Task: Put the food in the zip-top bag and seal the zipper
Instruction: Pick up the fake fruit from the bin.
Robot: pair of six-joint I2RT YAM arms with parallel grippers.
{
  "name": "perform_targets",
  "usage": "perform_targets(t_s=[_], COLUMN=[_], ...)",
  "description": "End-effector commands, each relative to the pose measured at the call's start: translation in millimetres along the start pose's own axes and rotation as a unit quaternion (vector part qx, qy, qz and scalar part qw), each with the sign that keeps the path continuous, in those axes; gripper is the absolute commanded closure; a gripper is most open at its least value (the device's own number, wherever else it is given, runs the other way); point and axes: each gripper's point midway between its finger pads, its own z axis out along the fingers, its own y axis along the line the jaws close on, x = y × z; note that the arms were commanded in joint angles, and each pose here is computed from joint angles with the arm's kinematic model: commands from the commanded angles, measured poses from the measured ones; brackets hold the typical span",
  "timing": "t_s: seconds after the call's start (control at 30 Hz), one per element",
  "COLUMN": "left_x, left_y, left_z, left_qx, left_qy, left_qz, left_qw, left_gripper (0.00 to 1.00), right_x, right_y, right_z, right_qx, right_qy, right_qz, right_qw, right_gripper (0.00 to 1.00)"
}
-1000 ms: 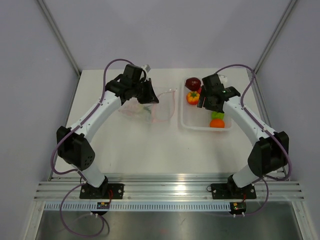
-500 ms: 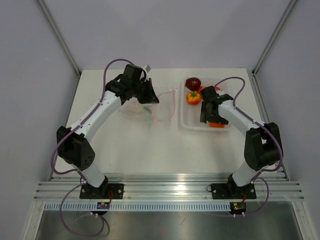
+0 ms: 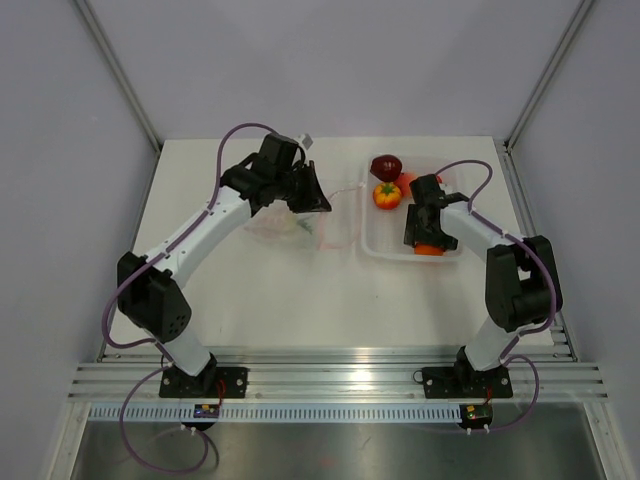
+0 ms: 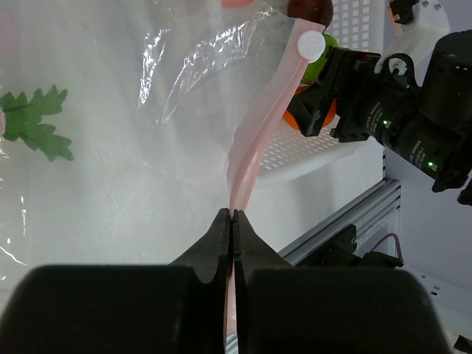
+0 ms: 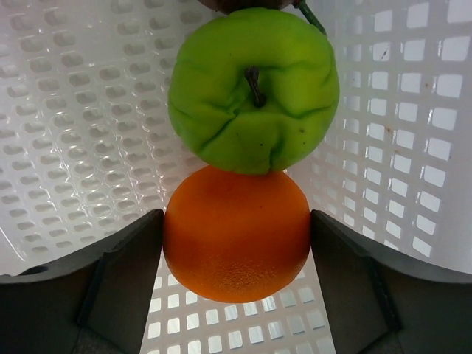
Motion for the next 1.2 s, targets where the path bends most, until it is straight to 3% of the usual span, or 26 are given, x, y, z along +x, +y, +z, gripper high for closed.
perform_targets(t_s=[0.0, 0.03, 0.2, 0.67, 0.9, 1.17], left_x=[-25.6, -28.2, -43.3, -37.1, -34.3, -35.0], left_y=[-28.8, -28.8, -40.1, -35.8, -37.8, -40.3], left_z=[-24.3, -27.1, -37.6, 4.3, 9.3, 8.9], left_qx=[0.028, 0.024, 0.029, 0.051, 0.06, 0.062], left_qy=[-0.054, -0.06, -0.082, -0.049, -0.037, -0.034], left_qz=[0.007, 0.008, 0.018, 0.0, -0.002, -0.004], left_qw=[0.998, 0.998, 0.996, 0.998, 0.998, 0.997], left_gripper=[1.0, 1.0, 1.0, 1.0, 1.0, 1.0], right_x=[-4.4, -3.1, -5.2, -34.7, -65.1, -81.3], right_y=[7.9, 9.9, 9.6, 18.1, 41.0, 103.6], right_z=[6.8, 7.1, -4.2, -101.5, -167.8, -227.3], right_qx=[-0.023, -0.027, -0.039, -0.15, -0.259, -0.353], right_qy=[-0.006, -0.004, -0.014, -0.082, -0.13, -0.159], right_qz=[0.002, 0.002, 0.016, 0.07, 0.098, 0.071], right_qw=[1.0, 1.0, 0.999, 0.983, 0.952, 0.919], right_gripper=[0.17, 0.25, 0.49, 0.49, 0.49, 0.49])
